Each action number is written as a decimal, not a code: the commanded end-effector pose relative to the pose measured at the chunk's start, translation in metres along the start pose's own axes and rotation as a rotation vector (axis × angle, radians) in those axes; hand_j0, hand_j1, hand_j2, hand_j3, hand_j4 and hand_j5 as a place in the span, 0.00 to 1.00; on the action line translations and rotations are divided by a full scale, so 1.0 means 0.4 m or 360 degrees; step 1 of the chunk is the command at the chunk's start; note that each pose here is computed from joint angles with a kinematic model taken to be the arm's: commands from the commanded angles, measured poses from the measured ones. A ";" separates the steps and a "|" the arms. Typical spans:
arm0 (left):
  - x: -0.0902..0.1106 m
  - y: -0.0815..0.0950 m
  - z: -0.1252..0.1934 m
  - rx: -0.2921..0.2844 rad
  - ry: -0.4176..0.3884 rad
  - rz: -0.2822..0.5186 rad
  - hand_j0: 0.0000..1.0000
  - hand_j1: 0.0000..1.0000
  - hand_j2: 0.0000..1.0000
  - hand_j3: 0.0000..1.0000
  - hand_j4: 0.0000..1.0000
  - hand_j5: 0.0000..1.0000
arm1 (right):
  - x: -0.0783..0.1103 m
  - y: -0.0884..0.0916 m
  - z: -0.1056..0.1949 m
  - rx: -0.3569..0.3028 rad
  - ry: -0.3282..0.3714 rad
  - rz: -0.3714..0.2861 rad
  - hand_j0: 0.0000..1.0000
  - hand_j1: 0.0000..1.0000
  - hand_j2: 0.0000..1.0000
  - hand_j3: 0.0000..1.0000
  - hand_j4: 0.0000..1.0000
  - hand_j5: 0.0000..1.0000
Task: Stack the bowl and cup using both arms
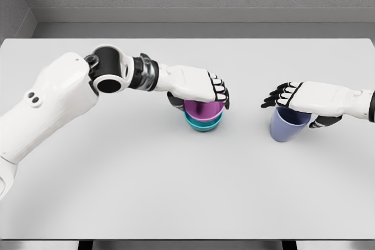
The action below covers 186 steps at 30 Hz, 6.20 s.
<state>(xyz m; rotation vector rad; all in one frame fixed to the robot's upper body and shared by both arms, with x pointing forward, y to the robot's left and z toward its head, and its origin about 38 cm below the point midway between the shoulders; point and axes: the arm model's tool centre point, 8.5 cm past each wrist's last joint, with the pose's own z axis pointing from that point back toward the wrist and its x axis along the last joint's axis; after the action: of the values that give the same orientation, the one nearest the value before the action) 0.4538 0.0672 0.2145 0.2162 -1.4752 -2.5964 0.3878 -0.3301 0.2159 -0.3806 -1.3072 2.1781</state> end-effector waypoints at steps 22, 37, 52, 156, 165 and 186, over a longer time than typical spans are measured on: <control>-0.014 -0.024 -0.001 -0.0033 0.0014 0.0049 0.97 0.97 0.97 0.97 0.97 0.97 | -0.002 -0.001 0.007 0.0003 0.0007 -0.0002 1.00 1.00 1.00 1.00 1.00 1.00; -0.029 0.002 0.018 -0.0014 0.0030 0.0033 1.00 1.00 1.00 1.00 1.00 1.00 | -0.004 -0.001 0.008 0.0003 0.0012 -0.0002 1.00 1.00 1.00 1.00 1.00 1.00; -0.134 -0.254 0.614 0.0176 0.0553 0.0668 1.00 1.00 1.00 1.00 1.00 1.00 | -0.003 -0.001 0.008 0.0006 0.0010 0.0000 1.00 1.00 1.00 1.00 1.00 1.00; -0.114 -0.296 0.530 0.0145 0.0471 0.0707 1.00 1.00 1.00 1.00 1.00 1.00 | -0.040 -0.081 0.050 -0.0136 0.0111 0.0062 0.65 0.65 0.65 0.65 0.65 0.65; -0.114 -0.296 0.530 0.0145 0.0471 0.0707 1.00 1.00 1.00 1.00 1.00 1.00 | -0.040 -0.111 0.053 -0.0181 0.0103 0.0078 0.65 0.65 0.65 0.65 0.65 0.65; -0.114 -0.295 0.531 0.0144 0.0473 0.0704 1.00 1.00 1.00 1.00 1.00 1.00 | -0.039 -0.111 0.053 -0.0182 0.0101 0.0080 0.67 0.67 0.67 0.67 0.67 0.67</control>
<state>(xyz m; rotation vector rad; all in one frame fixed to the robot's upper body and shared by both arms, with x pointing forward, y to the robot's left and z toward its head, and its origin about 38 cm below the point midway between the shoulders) 0.4498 0.3138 0.2224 0.2427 -1.3505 -2.0605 0.4038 -0.3381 0.2637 -0.5306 -1.4011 2.1259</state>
